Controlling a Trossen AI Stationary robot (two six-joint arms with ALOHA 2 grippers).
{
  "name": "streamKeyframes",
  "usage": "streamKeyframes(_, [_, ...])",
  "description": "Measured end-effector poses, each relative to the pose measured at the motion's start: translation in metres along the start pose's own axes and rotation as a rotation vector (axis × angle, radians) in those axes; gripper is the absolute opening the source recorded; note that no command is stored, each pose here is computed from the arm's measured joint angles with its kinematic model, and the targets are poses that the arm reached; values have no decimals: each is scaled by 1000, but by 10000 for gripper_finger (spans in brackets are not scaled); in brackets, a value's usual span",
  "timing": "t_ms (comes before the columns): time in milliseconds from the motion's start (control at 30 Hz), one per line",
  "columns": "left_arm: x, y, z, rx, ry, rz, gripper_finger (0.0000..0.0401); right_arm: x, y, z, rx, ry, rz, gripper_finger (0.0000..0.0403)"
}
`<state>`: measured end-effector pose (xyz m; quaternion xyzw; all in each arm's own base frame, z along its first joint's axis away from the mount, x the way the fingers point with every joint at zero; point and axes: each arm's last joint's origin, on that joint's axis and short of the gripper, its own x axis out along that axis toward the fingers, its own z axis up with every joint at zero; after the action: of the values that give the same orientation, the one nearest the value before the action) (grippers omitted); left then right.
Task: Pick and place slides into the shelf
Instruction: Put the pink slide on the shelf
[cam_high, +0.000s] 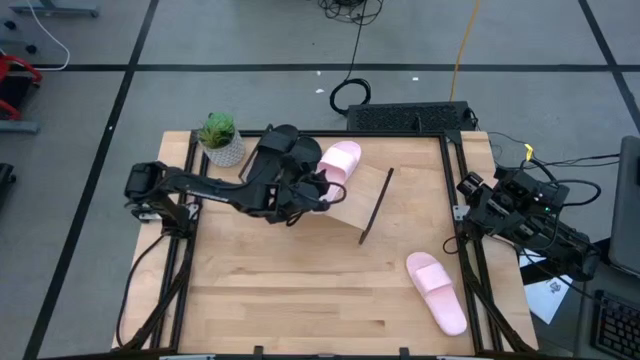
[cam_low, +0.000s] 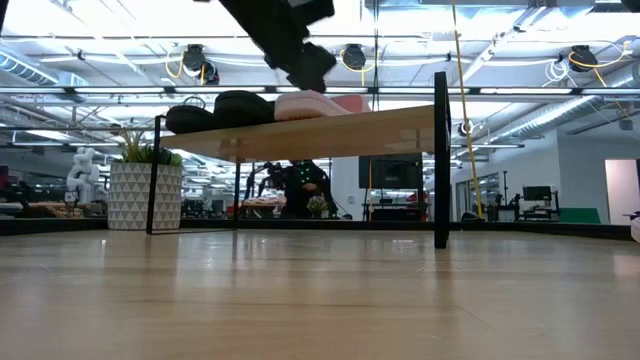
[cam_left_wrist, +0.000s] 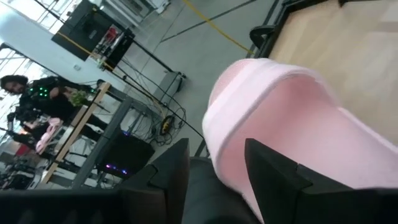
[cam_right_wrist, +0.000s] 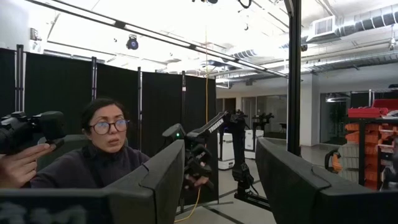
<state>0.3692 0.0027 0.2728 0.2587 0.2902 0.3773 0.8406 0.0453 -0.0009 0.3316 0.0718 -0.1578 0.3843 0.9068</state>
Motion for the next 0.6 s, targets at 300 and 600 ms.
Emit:
streamKeyframes(300, [-55,14,20,-81,-133,-42,159,0,0,-1,11,19,6,187])
streamKeyframes(600, [-115,5,27,-107,-218,-42,159,0,1,-3,26,103,31,187])
